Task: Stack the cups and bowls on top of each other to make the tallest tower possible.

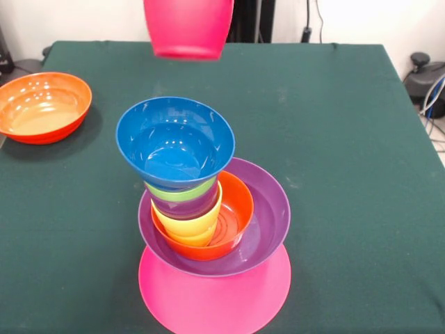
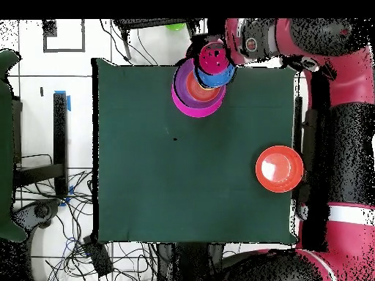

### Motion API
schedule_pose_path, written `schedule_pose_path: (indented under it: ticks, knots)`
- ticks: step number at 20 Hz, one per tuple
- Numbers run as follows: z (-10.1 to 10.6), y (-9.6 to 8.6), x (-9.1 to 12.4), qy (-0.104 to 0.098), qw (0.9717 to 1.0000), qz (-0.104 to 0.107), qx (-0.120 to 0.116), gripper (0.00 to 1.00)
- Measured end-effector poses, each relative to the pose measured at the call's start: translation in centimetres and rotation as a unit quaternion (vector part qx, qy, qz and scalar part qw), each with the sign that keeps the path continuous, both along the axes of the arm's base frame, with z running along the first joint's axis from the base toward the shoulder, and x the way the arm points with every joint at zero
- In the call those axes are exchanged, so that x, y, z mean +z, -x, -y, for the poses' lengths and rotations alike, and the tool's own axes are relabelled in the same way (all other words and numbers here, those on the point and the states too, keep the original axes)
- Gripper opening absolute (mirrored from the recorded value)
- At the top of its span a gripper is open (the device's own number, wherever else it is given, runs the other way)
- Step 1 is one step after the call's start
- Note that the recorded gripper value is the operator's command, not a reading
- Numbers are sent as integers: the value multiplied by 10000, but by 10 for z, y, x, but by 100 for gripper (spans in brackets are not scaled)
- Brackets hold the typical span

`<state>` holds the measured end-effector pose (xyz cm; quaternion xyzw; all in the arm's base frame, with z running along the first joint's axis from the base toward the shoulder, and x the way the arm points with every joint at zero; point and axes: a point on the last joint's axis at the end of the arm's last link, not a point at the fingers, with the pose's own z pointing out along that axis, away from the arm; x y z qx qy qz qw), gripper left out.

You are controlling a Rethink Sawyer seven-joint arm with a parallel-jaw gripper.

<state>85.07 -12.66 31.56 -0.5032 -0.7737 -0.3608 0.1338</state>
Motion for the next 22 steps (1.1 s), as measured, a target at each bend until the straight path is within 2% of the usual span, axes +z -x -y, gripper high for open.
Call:
schedule_pose_path:
  ticks: [4,8,14,22]
  knots:
    - [-5,5,13,34,9996,-271,-103,0]
    - [-11,5,16,115,9992,-344,-161,0]
    - [-14,-4,7,115,9993,-306,-179,0]
    - [-13,-23,-1,67,9995,-136,-261,0]
